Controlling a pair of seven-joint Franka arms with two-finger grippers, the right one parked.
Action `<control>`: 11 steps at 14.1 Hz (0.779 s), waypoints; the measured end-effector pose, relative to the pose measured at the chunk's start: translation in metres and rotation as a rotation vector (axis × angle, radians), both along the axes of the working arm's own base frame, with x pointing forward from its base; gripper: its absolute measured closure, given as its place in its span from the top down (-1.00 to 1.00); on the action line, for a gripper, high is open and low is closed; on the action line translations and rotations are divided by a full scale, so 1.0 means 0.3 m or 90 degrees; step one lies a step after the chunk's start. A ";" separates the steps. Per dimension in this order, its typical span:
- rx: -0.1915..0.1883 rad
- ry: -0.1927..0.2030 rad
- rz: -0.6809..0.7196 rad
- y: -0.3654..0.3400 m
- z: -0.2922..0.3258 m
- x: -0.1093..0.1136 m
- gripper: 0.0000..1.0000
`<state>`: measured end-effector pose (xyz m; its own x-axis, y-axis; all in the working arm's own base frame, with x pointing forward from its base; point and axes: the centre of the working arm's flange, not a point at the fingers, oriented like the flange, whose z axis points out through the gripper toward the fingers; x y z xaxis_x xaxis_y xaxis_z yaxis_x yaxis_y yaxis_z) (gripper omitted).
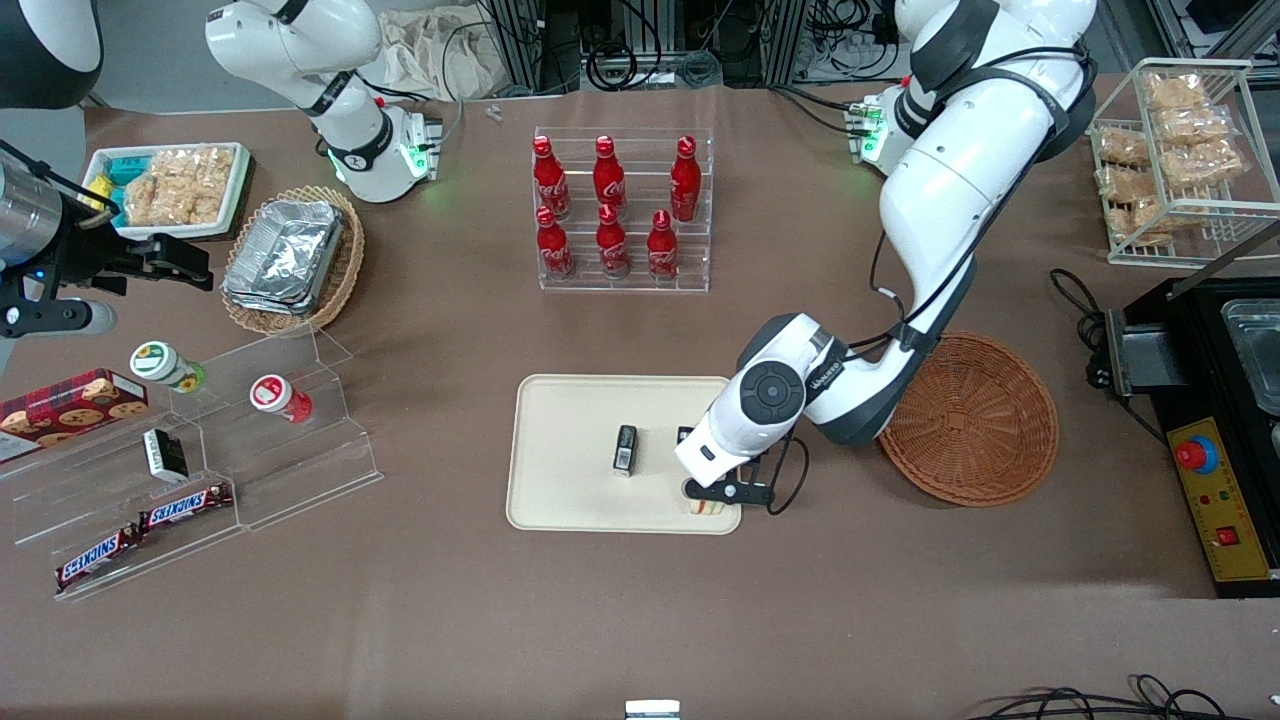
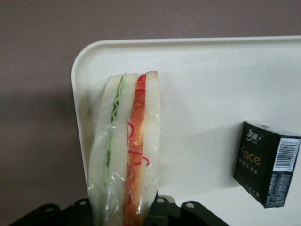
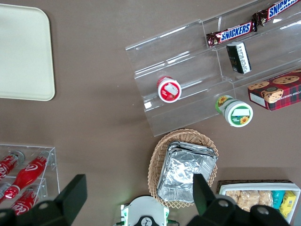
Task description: Place sandwich from basket to tray
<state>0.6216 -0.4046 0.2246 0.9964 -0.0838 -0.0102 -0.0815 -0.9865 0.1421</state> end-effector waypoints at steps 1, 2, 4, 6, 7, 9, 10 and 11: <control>-0.004 -0.006 0.005 0.000 0.015 0.011 0.14; -0.008 -0.013 0.018 0.001 0.039 0.025 0.31; -0.019 -0.029 0.067 0.009 0.109 0.061 0.71; -0.032 -0.056 0.114 0.034 0.225 0.105 1.00; -0.027 -0.065 0.128 0.057 0.295 0.119 1.00; 0.020 -0.054 0.154 0.158 0.456 0.129 1.00; 0.041 -0.053 0.171 0.231 0.547 0.136 1.00; 0.047 -0.055 0.195 0.314 0.641 0.147 1.00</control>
<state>0.6657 -0.3104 0.4168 0.9726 0.2181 0.0804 0.2124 -0.9744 0.0744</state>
